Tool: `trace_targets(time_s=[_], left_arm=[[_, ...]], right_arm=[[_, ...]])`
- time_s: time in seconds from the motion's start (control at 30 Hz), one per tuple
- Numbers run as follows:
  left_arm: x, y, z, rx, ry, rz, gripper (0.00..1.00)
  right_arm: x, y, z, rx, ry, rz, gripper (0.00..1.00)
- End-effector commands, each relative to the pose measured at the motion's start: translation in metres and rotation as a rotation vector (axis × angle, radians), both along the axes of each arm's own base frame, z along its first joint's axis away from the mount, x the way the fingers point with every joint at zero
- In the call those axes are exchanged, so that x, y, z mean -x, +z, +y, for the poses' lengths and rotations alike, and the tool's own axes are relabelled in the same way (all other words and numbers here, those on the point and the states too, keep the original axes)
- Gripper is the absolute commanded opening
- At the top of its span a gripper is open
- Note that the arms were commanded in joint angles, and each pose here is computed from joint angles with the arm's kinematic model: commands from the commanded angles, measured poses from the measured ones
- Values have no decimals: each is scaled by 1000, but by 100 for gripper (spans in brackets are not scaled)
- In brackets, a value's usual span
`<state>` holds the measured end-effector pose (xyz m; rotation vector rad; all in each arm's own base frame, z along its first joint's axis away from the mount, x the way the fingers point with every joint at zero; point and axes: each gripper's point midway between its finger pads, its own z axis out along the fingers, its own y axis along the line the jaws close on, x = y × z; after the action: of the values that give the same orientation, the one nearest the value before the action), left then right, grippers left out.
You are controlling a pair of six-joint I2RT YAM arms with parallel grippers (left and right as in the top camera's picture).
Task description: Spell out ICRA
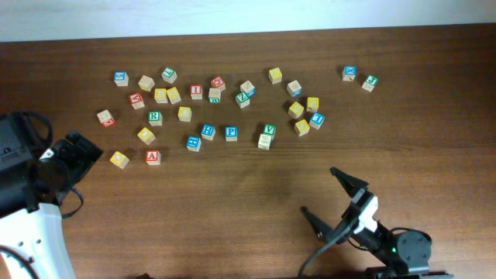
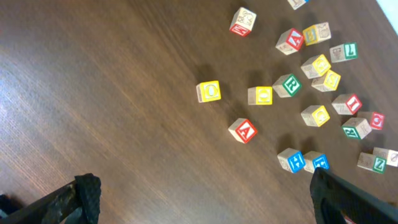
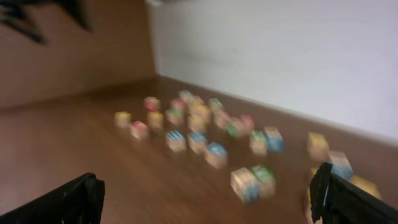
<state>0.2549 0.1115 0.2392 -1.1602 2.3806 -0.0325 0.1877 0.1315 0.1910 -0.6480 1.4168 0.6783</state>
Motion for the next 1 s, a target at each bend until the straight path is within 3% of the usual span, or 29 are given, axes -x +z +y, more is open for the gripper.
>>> trace_targets(time_s=[0.0, 0.13, 0.33, 0.53, 0.6, 0.63, 0.8, 0.9, 0.97], left_arm=[[3, -1, -1, 21, 14, 5, 99], [17, -8, -8, 49, 15, 70, 99], [21, -10, -10, 57, 15, 87, 99], [21, -10, -10, 58, 15, 89, 99], [21, -10, -10, 58, 15, 89, 99], [21, -10, -10, 58, 15, 89, 99], [22, -11, -10, 58, 15, 91, 99], [25, -12, -12, 65, 15, 106, 99], [25, -12, -12, 65, 15, 106, 99]], right_arm=[[16, 24, 9, -42, 100, -80, 98], [21, 101, -11, -184, -30, -298, 98], [52, 167, -13, -135, -54, -490, 98], [29, 202, -37, 43, -294, -351, 98], [9, 204, -40, 93, -313, -212, 98], [-2, 201, -36, 108, -277, -125, 98], [-5, 210, 29, 85, 314, 55, 98], [12, 198, 43, 7, 670, 171, 98], [-2, 185, 45, -76, 720, 375, 99]])
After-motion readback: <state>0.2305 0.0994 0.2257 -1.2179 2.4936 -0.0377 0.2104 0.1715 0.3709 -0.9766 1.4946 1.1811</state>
